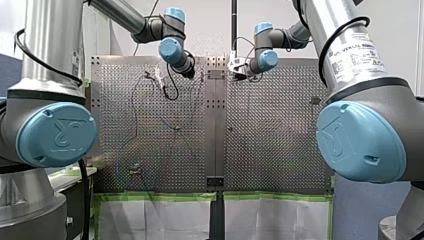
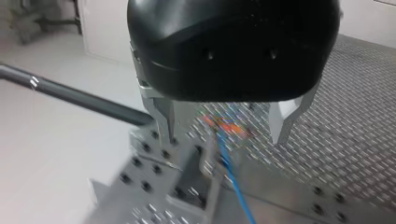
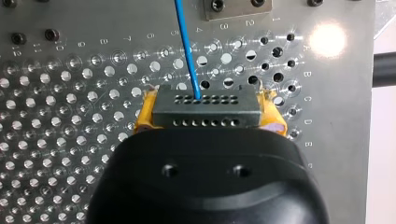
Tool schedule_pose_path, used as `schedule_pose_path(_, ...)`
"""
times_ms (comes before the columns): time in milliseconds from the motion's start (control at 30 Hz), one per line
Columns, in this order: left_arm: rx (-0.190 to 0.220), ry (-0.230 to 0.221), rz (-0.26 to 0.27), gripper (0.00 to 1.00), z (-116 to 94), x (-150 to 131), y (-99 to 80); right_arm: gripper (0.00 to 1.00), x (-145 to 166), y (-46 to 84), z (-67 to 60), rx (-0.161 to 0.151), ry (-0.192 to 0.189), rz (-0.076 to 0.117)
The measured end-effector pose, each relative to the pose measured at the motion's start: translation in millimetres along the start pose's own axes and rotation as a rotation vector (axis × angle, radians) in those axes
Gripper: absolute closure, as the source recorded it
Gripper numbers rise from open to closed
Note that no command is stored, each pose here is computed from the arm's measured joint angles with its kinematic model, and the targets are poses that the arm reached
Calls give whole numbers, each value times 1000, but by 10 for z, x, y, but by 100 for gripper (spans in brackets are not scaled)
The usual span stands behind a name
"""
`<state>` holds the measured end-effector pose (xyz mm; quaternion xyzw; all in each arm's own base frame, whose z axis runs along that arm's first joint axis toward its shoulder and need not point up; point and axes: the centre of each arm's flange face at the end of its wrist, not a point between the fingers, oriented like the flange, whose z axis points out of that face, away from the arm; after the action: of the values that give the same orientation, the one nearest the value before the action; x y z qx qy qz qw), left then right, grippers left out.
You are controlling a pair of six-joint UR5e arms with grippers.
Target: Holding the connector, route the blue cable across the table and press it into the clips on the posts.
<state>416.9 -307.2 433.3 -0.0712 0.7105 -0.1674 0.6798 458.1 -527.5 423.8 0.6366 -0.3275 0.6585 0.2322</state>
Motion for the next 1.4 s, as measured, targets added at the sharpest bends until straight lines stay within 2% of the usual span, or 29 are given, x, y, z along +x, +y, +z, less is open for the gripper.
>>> schedule_pose_path(100,20,-51,-15,0,-84,-151,-140,100,2,0,-1,0,0,0)
schedule_pose_path(200,28,-74,-14,0,-119,-215,-266,100,9,13,-3,-2,1,3)
schedule_pose_path(533,72,-52,16,0,-122,-117,-674,100,24,118,-9,-18,3,9)
schedule_pose_path(867,97,-11,59,0,-97,179,-1120,100,29,130,-10,-20,4,9)
schedule_pose_path(1133,69,7,89,0,53,322,-1220,100,27,127,-8,-19,3,10)
schedule_pose_path(1267,40,11,105,0,181,383,-1238,100,25,126,-8,-18,3,10)
schedule_pose_path(1400,30,8,111,0,315,442,-1275,100,23,130,-7,-19,3,10)
